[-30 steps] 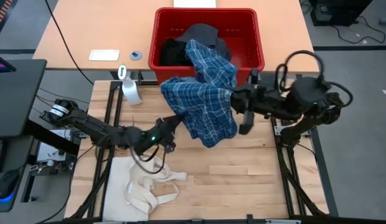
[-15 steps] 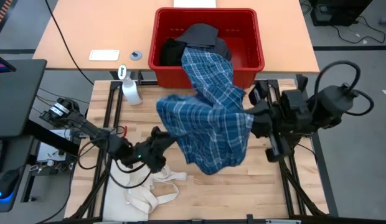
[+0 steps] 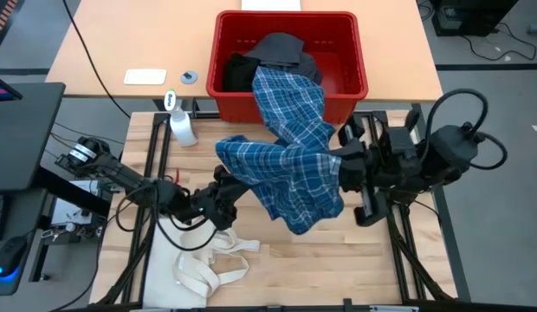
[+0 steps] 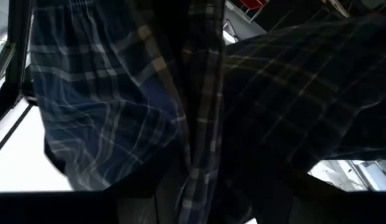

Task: Fold Laundry from Bin
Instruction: Fold the blue pants

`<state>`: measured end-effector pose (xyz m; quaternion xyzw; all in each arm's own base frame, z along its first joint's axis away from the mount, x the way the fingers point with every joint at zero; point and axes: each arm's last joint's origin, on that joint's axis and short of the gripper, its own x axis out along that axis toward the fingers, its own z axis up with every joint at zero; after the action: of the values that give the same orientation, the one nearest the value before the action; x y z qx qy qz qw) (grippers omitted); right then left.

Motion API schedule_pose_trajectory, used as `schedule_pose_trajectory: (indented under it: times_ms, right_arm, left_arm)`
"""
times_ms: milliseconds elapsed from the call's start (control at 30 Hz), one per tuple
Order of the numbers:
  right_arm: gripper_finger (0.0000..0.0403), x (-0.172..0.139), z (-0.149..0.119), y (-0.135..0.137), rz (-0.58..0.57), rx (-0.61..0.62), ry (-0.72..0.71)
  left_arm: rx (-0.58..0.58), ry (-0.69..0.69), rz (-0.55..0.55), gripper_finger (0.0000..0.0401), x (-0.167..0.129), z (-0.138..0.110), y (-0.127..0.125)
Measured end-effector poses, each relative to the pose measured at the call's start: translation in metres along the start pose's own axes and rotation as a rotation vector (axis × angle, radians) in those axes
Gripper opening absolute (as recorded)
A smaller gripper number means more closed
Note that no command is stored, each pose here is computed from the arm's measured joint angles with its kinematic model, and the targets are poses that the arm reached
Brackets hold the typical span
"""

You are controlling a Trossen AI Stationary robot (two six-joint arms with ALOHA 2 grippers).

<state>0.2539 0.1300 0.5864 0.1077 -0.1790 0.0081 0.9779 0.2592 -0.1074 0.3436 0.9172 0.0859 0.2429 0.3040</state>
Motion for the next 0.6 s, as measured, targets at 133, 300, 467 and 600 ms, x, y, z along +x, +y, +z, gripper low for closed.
schedule_pose_trajectory:
  times_ms: [133, 300, 467, 600]
  right_arm:
    - [0.0016, 0.0051, -0.0039, 0.0004, -0.015, -0.013, -0.012]
    - [0.0017, 0.0075, -0.0074, 0.0009, -0.03, -0.018, -0.006]
    - [0.0016, 0.009, -0.0086, -0.0022, -0.078, -0.045, 0.0]
    - [0.0017, 0.0086, -0.0085, -0.0051, -0.164, -0.096, 0.006]
  left_arm:
    - [0.005, -0.014, 0.056, 0.0166, 0.0025, -0.0005, -0.0012]
    - [0.012, -0.049, 0.145, 0.0166, 0.0017, 0.0009, 0.0018]
    - [-0.021, -0.088, 0.258, 0.0165, 0.001, 0.0017, 0.0051]
    - [-0.162, -0.122, 0.278, 0.0151, -0.0006, 0.0027, 0.0073]
